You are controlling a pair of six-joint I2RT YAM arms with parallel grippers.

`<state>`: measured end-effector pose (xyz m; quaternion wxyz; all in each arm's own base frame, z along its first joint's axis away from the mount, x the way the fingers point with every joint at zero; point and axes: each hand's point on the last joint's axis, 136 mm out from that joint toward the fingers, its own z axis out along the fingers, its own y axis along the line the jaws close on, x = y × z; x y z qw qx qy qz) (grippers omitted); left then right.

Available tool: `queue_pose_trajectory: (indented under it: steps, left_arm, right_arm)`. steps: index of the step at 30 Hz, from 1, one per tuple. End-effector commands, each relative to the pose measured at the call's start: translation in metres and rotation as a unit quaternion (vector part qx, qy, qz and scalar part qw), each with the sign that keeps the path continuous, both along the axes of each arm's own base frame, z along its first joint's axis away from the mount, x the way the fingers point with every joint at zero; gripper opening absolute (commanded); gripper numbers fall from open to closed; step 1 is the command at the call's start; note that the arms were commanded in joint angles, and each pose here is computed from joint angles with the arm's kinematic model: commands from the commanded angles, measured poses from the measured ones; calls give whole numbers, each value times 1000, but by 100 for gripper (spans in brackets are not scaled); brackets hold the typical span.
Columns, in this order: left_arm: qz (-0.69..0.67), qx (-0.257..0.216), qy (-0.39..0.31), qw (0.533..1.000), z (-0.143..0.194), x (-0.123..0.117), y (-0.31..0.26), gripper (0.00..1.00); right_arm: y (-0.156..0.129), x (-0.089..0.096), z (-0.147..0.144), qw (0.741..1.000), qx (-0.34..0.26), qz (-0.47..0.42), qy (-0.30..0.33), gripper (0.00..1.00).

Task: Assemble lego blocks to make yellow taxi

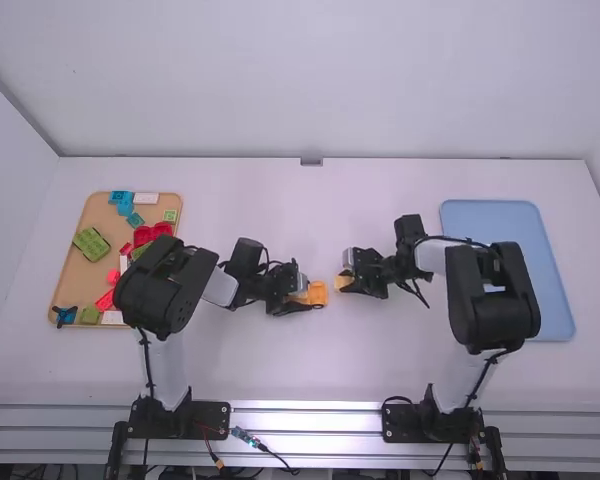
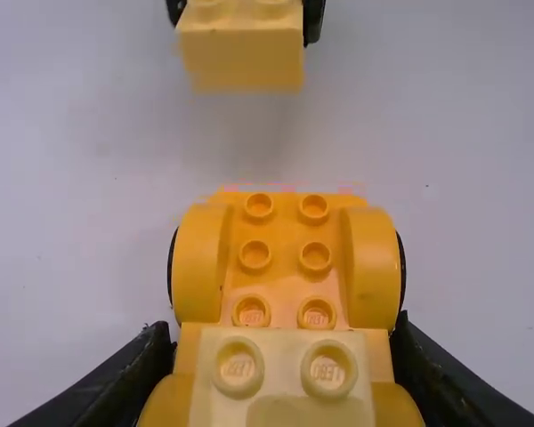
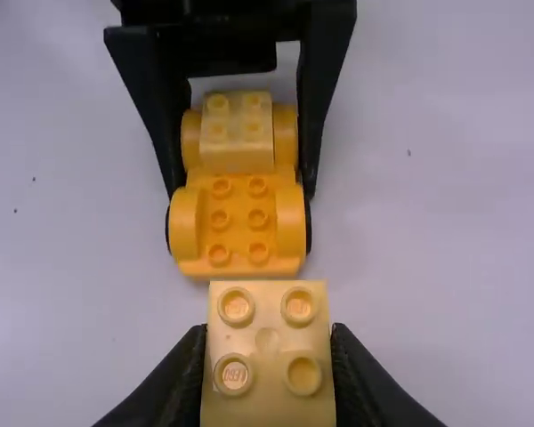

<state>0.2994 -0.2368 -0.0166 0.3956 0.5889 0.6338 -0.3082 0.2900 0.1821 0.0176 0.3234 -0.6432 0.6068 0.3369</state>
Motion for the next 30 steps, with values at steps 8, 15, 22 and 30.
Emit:
queue_pose_trajectory:
  steps: [8,15,22,30]
  left_arm:
    - [5,6,-6,1000,-3,5,4,38]
    - [6,6,-8,1000,-2,6,4,38]
    - [3,6,-8,1000,-2,4,3,37]
    - [20,23,-9,999,-7,9,7,37]
  right_arm:
    - [34,-2,6,1000,-9,11,-1,18]
    - [46,-1,2,1000,-27,-4,14,13]
    - [56,-5,-2,999,-37,1,8,10]
    - [55,-8,3,1000,-25,-15,-11,7]
